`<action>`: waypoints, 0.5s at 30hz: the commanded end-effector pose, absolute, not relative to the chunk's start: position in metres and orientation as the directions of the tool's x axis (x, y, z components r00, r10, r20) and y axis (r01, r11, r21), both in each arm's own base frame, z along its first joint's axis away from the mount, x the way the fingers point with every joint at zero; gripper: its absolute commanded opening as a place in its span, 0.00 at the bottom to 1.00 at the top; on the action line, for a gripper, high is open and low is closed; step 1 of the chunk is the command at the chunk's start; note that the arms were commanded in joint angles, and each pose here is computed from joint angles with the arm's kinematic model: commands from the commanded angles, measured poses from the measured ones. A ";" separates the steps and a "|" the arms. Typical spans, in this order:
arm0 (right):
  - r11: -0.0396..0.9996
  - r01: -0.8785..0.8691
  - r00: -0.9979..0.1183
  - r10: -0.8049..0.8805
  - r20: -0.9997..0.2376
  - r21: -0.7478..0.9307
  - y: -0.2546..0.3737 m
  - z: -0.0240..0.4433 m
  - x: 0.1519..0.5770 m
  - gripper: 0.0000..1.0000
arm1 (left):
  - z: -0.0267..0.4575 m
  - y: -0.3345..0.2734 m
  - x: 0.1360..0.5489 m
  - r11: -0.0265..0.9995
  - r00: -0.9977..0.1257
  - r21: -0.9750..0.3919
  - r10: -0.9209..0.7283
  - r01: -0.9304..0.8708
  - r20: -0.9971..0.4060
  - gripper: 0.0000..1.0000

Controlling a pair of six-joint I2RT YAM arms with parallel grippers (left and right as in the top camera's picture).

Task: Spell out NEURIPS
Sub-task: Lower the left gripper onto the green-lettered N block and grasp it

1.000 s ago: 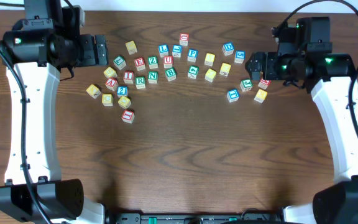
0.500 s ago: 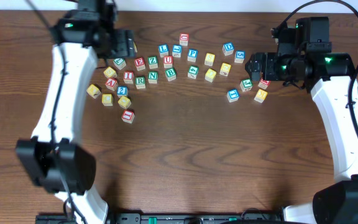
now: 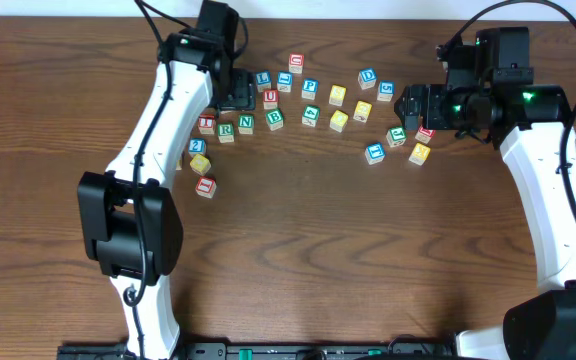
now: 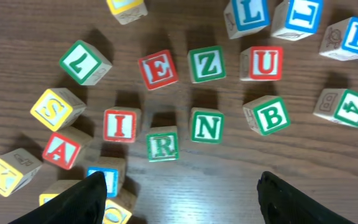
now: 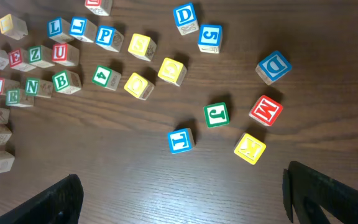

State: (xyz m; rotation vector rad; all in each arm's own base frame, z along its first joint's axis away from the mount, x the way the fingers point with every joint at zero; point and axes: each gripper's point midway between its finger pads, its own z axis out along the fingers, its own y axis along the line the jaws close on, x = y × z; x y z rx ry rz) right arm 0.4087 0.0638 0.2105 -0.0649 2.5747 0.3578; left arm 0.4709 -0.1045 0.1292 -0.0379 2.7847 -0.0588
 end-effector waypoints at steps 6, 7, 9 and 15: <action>0.963 -0.113 -0.845 0.037 -0.534 0.246 0.064 0.220 0.412 0.99 | 0.109 -0.112 0.483 0.999 -0.936 -0.029 -0.046 -0.038 -0.349 0.68; 0.963 -0.113 -0.845 0.037 -0.534 0.246 0.063 0.220 0.412 0.99 | 0.107 -0.113 0.485 0.999 -0.935 -0.031 -0.049 -0.041 -0.352 0.68; 0.963 -0.113 -0.845 0.037 -0.534 0.246 0.064 0.220 0.412 0.99 | 0.103 -0.114 0.488 0.998 -0.933 -0.034 -0.052 -0.043 -0.356 0.67; 0.963 -0.113 -0.845 0.037 -0.534 0.246 0.063 0.220 0.412 0.99 | 0.083 -0.118 0.497 0.999 -0.933 -0.033 -0.047 -0.038 -0.355 0.67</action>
